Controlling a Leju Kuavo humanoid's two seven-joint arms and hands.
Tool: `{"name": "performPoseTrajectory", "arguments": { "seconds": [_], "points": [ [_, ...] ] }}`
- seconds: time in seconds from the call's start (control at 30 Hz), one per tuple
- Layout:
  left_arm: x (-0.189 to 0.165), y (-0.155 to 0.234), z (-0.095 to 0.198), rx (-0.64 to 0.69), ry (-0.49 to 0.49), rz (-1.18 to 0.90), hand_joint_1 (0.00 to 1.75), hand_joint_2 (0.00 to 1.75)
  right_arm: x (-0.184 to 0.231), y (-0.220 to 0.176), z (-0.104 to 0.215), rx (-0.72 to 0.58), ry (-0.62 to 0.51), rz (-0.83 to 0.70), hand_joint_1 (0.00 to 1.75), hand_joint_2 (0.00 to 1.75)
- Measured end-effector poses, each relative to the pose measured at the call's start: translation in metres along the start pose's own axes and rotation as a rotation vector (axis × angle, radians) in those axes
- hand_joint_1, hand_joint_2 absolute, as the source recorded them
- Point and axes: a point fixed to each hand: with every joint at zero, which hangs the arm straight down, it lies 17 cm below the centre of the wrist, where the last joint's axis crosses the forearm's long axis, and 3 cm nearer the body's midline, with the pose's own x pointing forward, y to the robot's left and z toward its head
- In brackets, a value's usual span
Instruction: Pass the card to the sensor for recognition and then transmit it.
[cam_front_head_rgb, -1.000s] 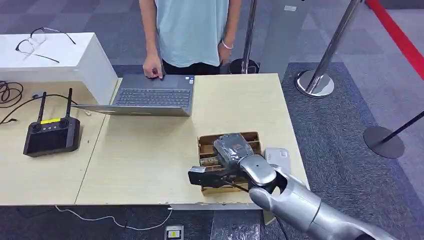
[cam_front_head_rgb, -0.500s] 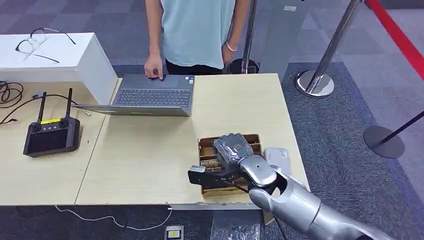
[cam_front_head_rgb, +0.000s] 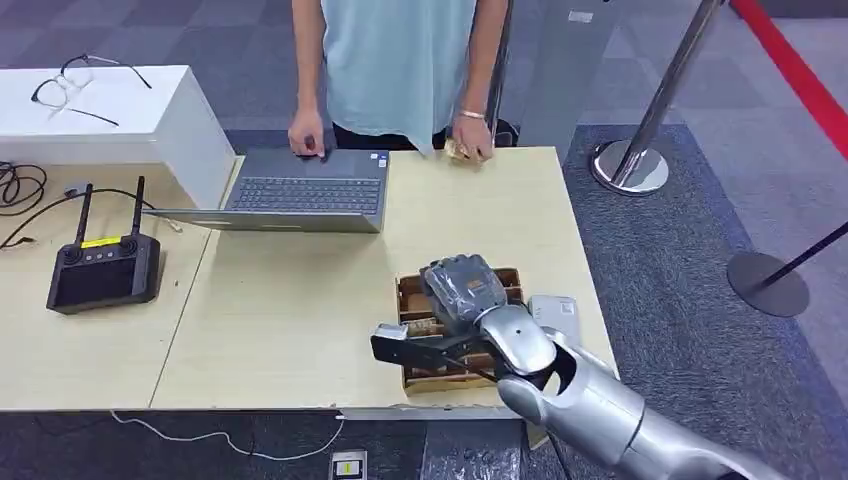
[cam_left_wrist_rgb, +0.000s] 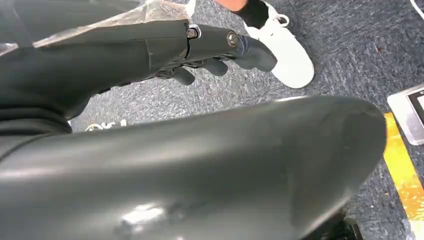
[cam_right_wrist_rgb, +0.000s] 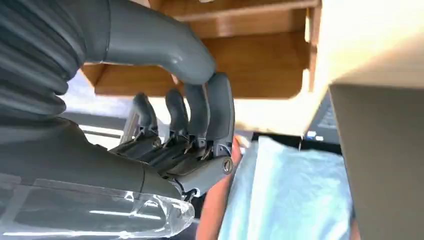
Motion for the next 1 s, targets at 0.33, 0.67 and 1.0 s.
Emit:
{"name": "performPoseTrajectory", "arguments": {
  "seconds": [0.33, 0.67, 1.0],
  "points": [
    [-0.001, 0.000, 0.000, 0.001, 0.007, 0.018, 0.00, 0.00, 0.024, -0.006, 0.013, 0.014, -0.055, 0.020, 1.29, 1.75],
    [-0.001, 0.000, 0.000, 0.002, 0.009, 0.031, 0.00, 0.00, 0.042, 0.014, 0.031, 0.069, -0.096, -0.005, 0.94, 1.75],
    [-0.001, 0.000, 0.000, 0.005, 0.009, 0.032, 0.00, 0.00, 0.046, 0.032, 0.042, 0.114, -0.102, -0.036, 0.73, 1.75]
  ]
}}
